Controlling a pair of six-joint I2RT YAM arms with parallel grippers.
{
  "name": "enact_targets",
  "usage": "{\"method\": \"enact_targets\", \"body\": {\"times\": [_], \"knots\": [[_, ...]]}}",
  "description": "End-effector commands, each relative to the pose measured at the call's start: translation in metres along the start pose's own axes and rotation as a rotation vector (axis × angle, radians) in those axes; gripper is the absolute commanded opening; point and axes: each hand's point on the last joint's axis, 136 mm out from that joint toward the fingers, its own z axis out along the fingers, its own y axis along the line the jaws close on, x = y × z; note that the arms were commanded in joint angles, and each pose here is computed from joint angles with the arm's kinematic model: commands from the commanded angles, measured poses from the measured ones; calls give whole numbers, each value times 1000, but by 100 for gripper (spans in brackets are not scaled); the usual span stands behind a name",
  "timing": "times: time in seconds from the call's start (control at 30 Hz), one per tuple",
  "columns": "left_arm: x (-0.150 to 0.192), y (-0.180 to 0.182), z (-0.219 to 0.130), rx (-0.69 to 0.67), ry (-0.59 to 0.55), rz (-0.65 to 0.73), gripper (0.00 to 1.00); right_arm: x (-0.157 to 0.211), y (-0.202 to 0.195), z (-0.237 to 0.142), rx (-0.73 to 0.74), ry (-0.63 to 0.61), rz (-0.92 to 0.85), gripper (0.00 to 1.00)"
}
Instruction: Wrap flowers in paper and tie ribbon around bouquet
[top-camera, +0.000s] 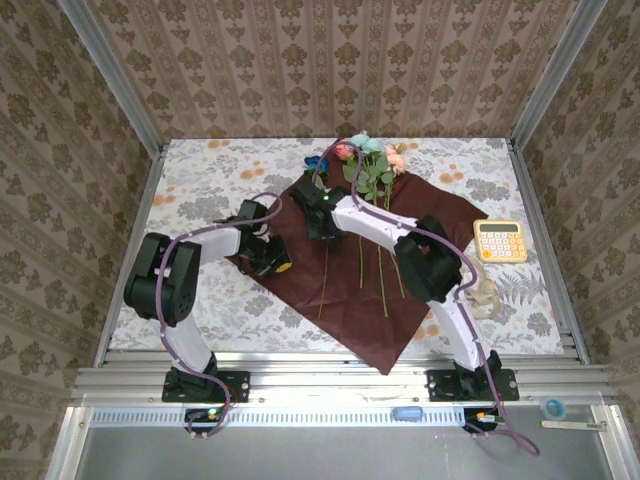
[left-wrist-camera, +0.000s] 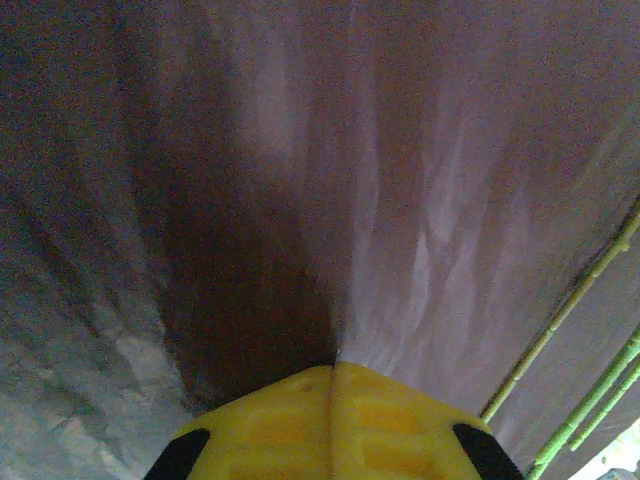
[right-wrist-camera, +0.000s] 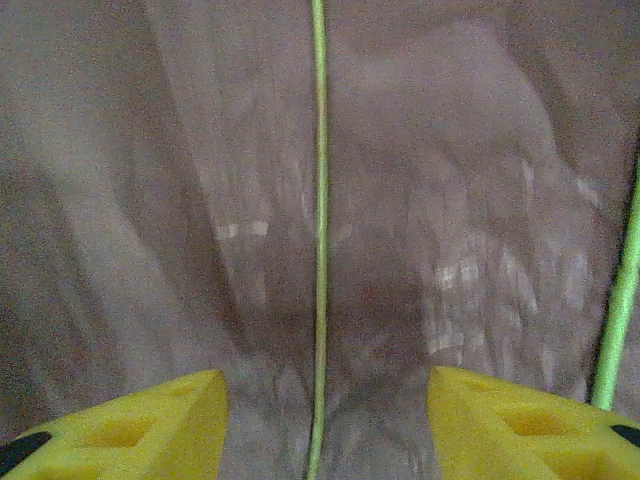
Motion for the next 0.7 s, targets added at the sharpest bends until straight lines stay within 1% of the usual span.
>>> {"method": "enact_targets", "body": {"times": [0.0,0.07,0.17,0.27,0.3,0.4,0.53,0.67], "knots": [[4,14,1,-27,19,-36,4,-18,-10,18,64,-26,8,52],[3,16,0,-26,20,-45,3,-23,-6,30,56,-16,6,48],[2,18,-1,-22,24,-53,3,-30,-1,46,60,1,2,45],[-2,20,-4,-14,22,-63,3,-34,-4,58,74,30,20,39],[-3,20,-5,-14,22,-70,3,-34,-6,61,78,41,30,37],[-6,21,-5,-5,22,-85,2,-35,-11,69,64,72,51,25],[-10,22,-4,2,20,-104,2,-38,-16,72,66,73,24,13],[-12,26,-3,0,20,-121,2,-54,-20,61,64,27,-6,4]]}}
